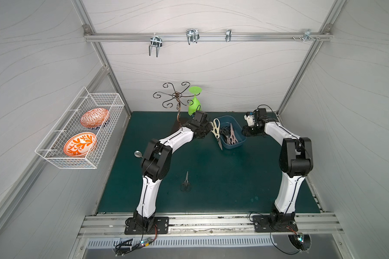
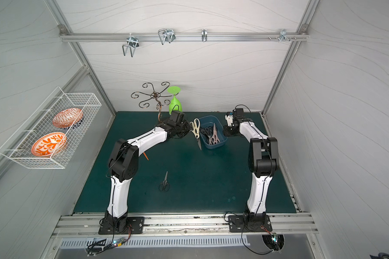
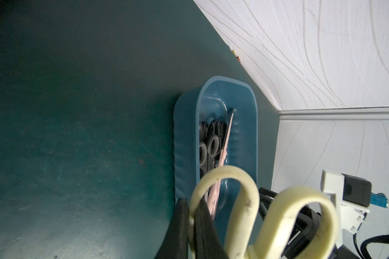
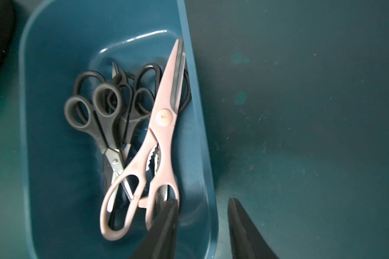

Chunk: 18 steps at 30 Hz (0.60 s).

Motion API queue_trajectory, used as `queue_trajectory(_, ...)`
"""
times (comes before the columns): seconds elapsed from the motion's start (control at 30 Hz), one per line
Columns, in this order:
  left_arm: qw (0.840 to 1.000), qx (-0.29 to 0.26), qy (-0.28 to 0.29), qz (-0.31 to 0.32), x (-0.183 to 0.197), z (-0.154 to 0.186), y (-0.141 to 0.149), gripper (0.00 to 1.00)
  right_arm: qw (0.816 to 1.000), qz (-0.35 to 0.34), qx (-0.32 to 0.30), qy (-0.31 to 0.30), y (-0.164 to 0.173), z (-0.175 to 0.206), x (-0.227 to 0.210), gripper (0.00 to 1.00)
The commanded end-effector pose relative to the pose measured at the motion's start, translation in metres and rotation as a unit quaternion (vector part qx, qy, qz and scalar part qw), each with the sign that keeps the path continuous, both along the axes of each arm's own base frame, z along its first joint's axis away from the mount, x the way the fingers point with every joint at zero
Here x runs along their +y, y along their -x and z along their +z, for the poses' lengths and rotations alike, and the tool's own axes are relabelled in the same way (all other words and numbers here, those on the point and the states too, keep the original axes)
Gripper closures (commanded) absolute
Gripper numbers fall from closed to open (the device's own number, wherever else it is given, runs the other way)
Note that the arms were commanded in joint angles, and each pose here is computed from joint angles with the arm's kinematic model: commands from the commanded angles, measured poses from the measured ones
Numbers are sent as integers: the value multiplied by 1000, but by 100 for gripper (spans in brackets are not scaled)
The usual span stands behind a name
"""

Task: Put the scissors into the storage box
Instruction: Move the storage box to the center of the board.

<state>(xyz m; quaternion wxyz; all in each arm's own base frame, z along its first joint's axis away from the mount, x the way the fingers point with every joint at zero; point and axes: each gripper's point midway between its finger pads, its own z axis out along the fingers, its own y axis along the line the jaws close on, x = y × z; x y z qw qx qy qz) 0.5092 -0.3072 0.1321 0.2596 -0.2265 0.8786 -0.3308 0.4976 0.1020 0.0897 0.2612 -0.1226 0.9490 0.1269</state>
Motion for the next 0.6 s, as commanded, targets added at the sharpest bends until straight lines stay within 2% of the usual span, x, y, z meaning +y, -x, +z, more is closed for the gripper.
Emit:
queue_trajectory(0.0,999,-44,21,-8,-1,35,-9,100,1000,9,9,7,-1,-7,3,65)
queue_trajectory(0.17,999,-48,21,-8,2,39,-9,100,1000,16,17,17,3,-14,7,82)
queue_trajectory(0.37,999,-48,18,-9,4,37,-9,100,999,33,14,25,14,-12,22,95)
queue_trajectory(0.57,999,-45,17,-9,7,34,-9,100,998,38,31,32,39,-13,37,95)
